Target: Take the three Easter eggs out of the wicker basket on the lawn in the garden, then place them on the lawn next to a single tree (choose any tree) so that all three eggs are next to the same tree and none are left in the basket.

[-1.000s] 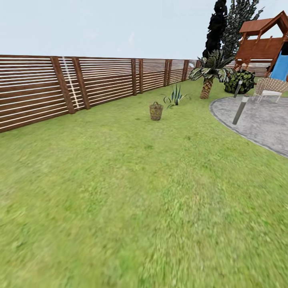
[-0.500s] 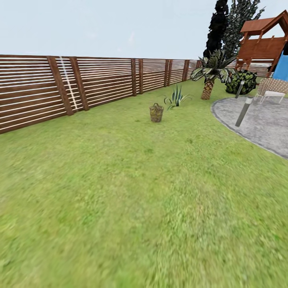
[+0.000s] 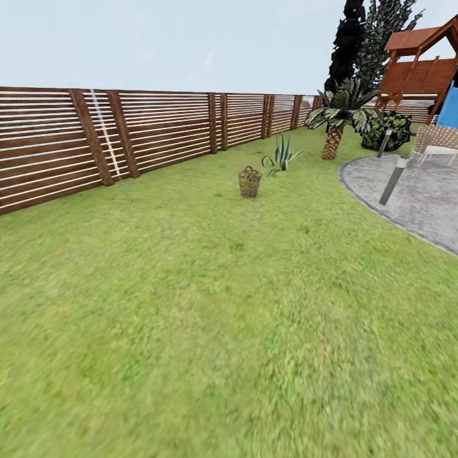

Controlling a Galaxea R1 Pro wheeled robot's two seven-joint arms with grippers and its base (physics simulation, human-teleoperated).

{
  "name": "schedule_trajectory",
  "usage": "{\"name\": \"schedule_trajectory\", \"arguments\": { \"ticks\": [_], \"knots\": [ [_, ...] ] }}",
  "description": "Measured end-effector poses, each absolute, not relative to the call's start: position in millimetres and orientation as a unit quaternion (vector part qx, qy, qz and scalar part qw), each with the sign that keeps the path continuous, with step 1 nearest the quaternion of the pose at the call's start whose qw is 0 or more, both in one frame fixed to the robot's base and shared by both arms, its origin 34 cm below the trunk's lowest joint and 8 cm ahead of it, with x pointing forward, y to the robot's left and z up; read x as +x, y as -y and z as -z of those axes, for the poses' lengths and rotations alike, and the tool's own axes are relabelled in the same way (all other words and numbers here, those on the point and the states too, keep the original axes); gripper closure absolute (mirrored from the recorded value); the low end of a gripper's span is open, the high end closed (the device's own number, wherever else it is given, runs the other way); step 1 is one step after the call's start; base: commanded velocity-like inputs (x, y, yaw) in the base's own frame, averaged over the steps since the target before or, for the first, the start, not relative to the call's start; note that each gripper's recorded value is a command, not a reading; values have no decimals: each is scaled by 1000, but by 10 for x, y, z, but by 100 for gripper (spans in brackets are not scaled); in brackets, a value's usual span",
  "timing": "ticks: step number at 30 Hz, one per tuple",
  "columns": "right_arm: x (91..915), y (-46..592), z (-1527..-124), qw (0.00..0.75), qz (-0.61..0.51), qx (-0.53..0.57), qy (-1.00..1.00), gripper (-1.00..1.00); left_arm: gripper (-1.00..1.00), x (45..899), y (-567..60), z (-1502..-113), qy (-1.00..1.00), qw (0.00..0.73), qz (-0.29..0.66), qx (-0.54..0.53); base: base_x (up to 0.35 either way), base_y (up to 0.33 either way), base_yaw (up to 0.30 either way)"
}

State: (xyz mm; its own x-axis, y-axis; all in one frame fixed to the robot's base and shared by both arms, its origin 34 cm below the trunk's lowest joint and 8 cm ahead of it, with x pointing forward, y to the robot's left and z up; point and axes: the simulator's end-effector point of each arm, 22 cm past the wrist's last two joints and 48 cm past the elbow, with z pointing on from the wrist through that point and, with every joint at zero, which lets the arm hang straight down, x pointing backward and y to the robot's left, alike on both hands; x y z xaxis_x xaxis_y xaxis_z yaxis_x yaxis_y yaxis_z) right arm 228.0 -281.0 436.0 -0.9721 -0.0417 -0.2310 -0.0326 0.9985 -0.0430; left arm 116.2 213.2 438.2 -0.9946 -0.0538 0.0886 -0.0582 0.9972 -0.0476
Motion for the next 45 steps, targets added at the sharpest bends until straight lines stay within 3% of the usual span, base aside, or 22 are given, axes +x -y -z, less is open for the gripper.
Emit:
{"name": "schedule_trajectory", "arguments": {
  "ticks": [45],
  "knots": [
    [2239, 2803, -4355, 111, 17, -15, -994, -100, -100, 1159, -2145, -4382, 998, 44, -24, 29, 336, 0, 0]
  ]
}}
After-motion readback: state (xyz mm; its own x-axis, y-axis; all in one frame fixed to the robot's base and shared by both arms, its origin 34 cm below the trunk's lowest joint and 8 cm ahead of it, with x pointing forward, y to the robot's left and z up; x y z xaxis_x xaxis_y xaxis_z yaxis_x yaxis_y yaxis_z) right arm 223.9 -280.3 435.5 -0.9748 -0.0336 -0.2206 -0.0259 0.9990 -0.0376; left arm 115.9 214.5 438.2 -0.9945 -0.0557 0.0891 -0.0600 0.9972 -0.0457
